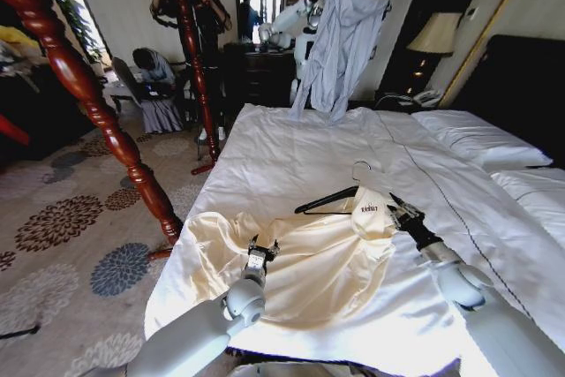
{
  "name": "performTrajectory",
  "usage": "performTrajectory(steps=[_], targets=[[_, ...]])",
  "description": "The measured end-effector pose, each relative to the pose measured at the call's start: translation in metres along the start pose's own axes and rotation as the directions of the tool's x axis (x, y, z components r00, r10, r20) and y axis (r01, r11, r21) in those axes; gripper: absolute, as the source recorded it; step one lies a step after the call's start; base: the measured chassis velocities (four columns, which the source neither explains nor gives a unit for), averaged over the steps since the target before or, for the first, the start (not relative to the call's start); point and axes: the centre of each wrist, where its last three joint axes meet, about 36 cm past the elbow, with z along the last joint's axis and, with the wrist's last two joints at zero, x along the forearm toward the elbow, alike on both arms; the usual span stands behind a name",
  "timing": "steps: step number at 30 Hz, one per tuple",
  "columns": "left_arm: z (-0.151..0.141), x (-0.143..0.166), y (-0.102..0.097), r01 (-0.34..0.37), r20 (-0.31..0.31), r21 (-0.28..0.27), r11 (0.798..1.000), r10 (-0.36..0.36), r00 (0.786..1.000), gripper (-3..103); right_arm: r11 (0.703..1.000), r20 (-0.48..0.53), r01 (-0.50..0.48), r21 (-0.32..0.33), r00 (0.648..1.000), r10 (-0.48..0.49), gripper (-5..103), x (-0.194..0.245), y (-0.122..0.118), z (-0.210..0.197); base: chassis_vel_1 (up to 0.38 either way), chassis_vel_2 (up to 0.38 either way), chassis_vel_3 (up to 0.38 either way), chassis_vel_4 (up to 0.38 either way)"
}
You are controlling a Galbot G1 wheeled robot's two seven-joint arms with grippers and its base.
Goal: Pick up the clothes from the bed and hang them on the clothes hanger.
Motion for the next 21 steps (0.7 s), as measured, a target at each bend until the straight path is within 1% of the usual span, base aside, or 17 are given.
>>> performTrajectory(steps=[8,12,14,17,21], targets=[[-0.001,-0.002,0.003,0.011,0.003,0.007,1.000,-0.011,1.000,70,1.000,-0.002,0.007,0.001,1.000,-0.007,19,0.001,0.004,0.001,0.000,0.000,0.000,0.000],[0.003,-0.004,0.006,0.016,-0.003,0.003,1.000,-0.016,1.000,70,1.000,0.003,0.007,0.005,1.000,-0.007,19,0.000,0.002,0.001,0.000,0.000,0.000,0.000],[0.011,-0.009,0.007,0.011,-0.005,-0.010,1.000,-0.011,1.000,70,1.000,0.015,0.014,0.014,1.000,-0.014,19,-0.002,-0.002,0.002,0.000,0.000,0.000,0.000],[0.012,-0.013,0.007,0.007,-0.001,-0.009,1.000,-0.007,1.000,70,1.000,0.029,0.015,0.018,0.999,-0.016,19,-0.004,-0.005,-0.001,0.000,0.000,0.000,0.000],[0.011,-0.016,0.002,0.000,0.001,0.001,1.000,0.000,1.000,70,1.000,0.029,0.012,0.005,1.000,-0.012,19,-0.005,-0.007,-0.004,0.000,0.000,0.000,0.000]])
